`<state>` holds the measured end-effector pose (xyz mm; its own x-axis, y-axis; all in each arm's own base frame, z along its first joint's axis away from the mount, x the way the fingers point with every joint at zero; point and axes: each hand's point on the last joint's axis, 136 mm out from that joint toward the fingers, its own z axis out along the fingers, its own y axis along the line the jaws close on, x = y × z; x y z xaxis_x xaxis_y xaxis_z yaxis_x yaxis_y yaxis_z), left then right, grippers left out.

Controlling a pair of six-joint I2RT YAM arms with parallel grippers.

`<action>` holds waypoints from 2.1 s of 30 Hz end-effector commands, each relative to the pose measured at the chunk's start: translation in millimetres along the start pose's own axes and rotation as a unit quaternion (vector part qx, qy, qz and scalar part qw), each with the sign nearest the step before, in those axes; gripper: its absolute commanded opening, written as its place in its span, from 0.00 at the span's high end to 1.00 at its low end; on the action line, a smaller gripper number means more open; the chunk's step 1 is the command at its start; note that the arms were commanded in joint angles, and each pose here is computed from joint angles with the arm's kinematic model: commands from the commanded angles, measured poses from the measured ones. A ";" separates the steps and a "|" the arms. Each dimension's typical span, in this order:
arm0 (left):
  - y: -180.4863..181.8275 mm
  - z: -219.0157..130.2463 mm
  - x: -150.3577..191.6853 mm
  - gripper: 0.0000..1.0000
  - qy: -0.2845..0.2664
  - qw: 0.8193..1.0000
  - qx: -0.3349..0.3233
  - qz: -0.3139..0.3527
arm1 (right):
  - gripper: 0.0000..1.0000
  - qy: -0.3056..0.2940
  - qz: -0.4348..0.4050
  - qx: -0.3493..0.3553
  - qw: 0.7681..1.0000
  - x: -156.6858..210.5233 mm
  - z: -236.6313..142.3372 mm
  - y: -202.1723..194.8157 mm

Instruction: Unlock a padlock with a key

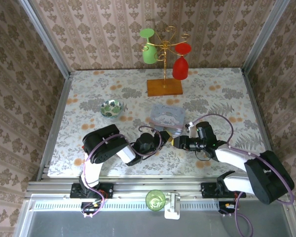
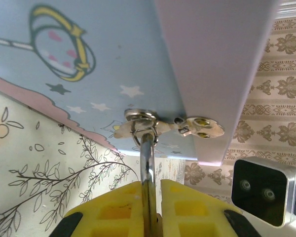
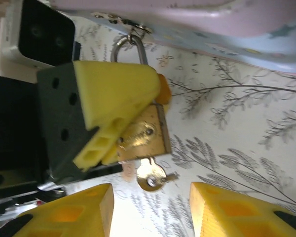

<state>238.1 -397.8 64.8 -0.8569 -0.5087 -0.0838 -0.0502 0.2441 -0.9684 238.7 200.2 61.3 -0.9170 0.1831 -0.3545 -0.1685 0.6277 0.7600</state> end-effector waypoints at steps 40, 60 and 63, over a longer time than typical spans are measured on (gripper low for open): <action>-48.4 2.2 15.2 1.00 0.024 0.997 0.068 -0.023 | 0.88 -0.024 0.028 -0.071 0.997 -17.8 28.6 18.3; -62.5 4.6 20.9 1.00 0.033 0.995 0.084 -0.030 | 0.90 0.004 -0.134 0.154 0.979 3.8 24.9 -15.0; -62.0 4.3 20.8 1.00 0.033 0.995 0.084 -0.032 | 0.88 0.006 -0.132 0.154 0.979 3.5 27.4 -16.7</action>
<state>251.3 -386.9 56.8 -0.8083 -0.5847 -0.0695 -0.1063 0.2610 -0.9595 254.7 219.2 48.4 -0.8610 0.0889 -0.5008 -0.2401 0.7970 0.5542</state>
